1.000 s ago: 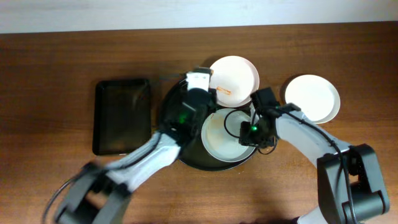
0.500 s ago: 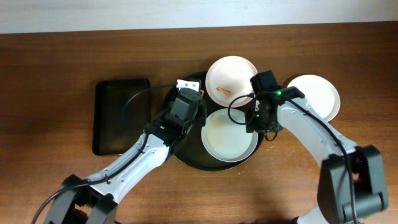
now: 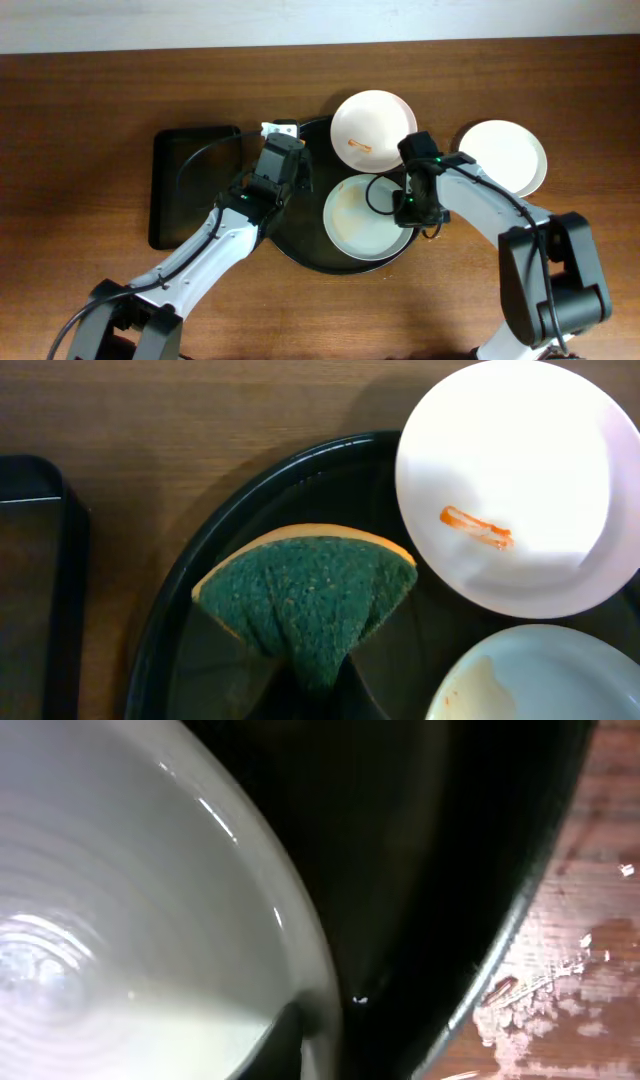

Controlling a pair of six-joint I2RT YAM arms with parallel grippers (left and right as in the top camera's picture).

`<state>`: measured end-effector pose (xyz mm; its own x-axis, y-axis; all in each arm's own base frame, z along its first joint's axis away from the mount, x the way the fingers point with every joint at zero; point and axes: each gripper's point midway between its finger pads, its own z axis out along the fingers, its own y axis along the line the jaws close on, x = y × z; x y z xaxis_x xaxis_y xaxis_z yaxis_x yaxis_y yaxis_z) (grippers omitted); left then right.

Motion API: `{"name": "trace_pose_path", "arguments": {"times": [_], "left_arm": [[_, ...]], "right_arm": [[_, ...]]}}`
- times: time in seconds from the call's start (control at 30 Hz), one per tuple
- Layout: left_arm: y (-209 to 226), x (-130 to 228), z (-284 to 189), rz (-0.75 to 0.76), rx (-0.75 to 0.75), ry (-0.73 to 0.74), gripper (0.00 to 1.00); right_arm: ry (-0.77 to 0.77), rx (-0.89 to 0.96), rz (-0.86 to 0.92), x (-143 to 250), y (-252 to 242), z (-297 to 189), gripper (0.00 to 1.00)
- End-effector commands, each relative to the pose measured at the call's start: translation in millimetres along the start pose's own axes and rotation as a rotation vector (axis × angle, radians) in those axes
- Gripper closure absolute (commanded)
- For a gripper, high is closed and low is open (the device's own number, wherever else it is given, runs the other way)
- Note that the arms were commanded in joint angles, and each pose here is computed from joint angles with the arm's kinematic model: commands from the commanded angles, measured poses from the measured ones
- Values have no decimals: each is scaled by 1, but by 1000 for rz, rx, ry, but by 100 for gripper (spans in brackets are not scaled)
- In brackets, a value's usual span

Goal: Clean dirty plates on tray and stack at the side

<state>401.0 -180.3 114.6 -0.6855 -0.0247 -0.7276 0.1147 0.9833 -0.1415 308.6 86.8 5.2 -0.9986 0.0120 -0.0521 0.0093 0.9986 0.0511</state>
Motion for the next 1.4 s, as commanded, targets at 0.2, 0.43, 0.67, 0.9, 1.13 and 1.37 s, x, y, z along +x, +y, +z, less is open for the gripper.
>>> {"name": "trace_pose_path", "arguments": {"times": [0.2, 0.43, 0.67, 0.9, 1.13, 1.37], "left_arm": [[3, -2, 1, -13, -7, -4, 100], [3, -2, 1, -14, -7, -4, 100], [-1, 0, 1, -14, 15, 4, 100], [-5, 1, 0, -14, 37, 12, 100], [-9, 2, 0, -14, 60, 21, 100], [-13, 5, 0, -14, 84, 33, 100]], "right_arm": [[-4, 77, -1, -26, -4, -68, 96], [117, 69, -17, -4, -2, -109, 96], [298, -24, -100, 35, 9, -114, 96], [592, 27, -115, 72, -2, -95, 96], [694, 243, -62, 71, -31, -77, 96], [533, 230, -26, 31, -21, -91, 96]]}}
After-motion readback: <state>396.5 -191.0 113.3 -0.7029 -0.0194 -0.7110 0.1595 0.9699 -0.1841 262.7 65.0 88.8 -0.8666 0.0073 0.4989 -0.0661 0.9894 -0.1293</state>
